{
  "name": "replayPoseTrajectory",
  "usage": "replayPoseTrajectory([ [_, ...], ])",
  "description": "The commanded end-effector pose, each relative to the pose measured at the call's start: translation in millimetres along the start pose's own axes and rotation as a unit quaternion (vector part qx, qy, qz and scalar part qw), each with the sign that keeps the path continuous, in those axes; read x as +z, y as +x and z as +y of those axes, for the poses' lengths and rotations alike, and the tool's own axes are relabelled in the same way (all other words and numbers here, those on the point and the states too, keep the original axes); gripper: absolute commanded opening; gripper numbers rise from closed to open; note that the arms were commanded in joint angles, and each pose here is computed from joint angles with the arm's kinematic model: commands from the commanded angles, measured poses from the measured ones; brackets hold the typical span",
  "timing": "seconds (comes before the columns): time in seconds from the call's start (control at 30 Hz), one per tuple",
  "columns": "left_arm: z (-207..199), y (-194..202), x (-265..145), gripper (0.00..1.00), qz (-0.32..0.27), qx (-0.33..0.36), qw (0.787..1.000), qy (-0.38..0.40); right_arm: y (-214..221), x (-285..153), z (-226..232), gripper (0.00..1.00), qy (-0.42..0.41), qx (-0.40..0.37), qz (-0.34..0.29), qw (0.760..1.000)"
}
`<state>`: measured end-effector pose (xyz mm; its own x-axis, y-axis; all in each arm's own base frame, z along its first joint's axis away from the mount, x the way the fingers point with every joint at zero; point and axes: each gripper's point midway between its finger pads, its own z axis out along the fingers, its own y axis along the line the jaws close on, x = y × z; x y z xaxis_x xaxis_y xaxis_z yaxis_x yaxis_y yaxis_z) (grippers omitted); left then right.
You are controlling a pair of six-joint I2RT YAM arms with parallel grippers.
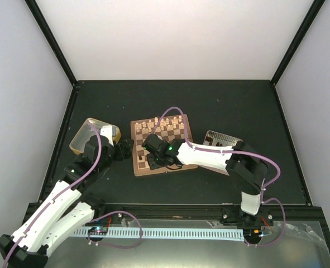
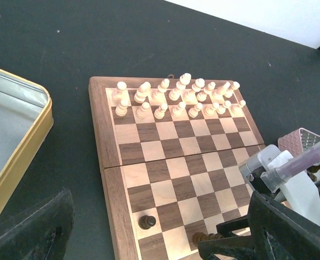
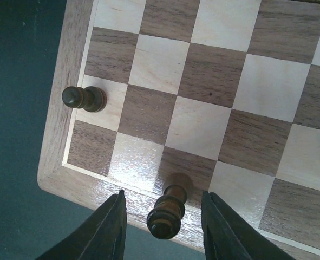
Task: Set up the chess pieces on the board
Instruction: Adjust the chess piece on the chessboard, then pick up the chess piece from the storage box.
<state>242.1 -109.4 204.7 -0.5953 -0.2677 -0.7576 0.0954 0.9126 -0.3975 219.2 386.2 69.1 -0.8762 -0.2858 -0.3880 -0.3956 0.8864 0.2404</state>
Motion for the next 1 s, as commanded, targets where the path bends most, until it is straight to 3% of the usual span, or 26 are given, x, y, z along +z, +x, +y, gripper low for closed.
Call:
replayPoseTrajectory([
  [0.0,0,-6,-5,0.89,-0.009,-0.005,1.0,-0.001,-7,-4,-1,0.39,0.011,-0.006,-0.013,1.0],
  [0.27,-6,-13,-9,0.9,-0.015,0.01,1.0,0.009,-37,-64,-34,0.42,0.016,0.054,-0.111,0.992],
  [0.5,-21,-18,-7,0.9,-0.017,0.021,0.999,0.044,-22,-98,-158,0.43,0.102,0.184,-0.156,0.965],
  [0.7,-36,-18,-1,0.9,-0.01,0.028,0.996,0.08,11,-102,-255,0.43,0.19,0.25,-0.136,0.94],
  [0.97,-42,-16,4,0.88,0.001,0.025,0.995,0.094,13,-82,-302,0.35,0.234,0.255,-0.099,0.933],
])
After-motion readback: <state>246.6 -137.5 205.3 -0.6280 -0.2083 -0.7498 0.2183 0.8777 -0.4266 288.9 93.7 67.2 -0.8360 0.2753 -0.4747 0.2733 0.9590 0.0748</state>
